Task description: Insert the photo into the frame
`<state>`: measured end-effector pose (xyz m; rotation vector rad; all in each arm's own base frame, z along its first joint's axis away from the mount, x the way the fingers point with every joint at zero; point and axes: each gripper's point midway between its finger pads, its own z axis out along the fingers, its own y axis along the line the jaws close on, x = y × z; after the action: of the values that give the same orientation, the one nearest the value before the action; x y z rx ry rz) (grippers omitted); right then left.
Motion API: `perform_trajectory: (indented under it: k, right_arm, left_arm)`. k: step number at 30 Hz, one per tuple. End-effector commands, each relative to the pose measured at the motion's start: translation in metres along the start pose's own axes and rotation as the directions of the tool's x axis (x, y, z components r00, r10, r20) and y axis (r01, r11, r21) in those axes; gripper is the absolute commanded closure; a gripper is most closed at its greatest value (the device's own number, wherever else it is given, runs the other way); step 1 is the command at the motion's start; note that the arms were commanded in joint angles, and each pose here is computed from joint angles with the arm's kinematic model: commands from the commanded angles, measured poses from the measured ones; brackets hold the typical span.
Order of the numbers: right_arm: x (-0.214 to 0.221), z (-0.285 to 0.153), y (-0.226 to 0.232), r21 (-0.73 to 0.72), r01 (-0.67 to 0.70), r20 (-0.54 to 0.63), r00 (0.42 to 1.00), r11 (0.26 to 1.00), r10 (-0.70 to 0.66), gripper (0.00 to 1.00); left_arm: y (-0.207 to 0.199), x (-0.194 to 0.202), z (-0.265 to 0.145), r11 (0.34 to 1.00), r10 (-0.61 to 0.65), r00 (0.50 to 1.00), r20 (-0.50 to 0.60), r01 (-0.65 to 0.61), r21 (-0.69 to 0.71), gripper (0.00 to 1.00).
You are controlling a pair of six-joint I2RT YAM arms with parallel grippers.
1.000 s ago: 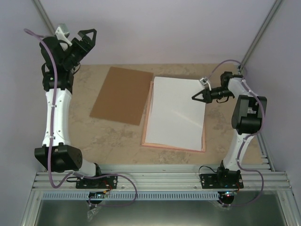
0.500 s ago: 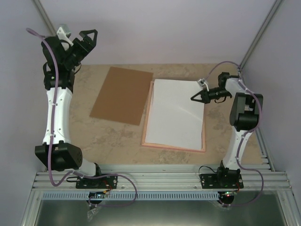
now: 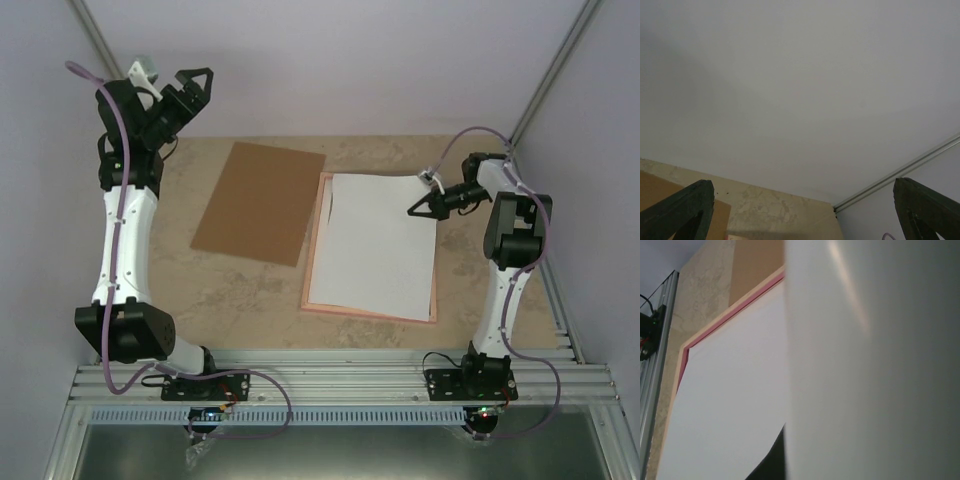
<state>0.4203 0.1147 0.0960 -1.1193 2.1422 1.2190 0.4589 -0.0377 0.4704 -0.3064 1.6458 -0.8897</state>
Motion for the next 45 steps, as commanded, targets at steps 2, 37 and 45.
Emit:
perform_trajectory:
  k: [2,37,45]
  right_arm:
    - [-0.001,0.006,0.008,-0.035,0.003,0.013,1.000,0.999,-0.003,0.99]
    - [-0.038,0.005,0.027,-0.074,0.031,0.195,0.981,0.997,-0.017,0.99]
    - [-0.033,0.013,0.014,-0.056,0.002,0.172,0.985,0.998,0.008,0.99]
  left_arm:
    - [0.007,0.009,0.007,1.000,0.013,1.000,-0.016,-0.014,-0.011,0.00]
    - [0.014,0.025,0.014,1.000,-0.005,0.999,-0.043,0.004,-0.026,0.01]
    - [0.016,0.027,0.016,1.000,-0.006,0.999,-0.046,0.005,-0.030,0.01]
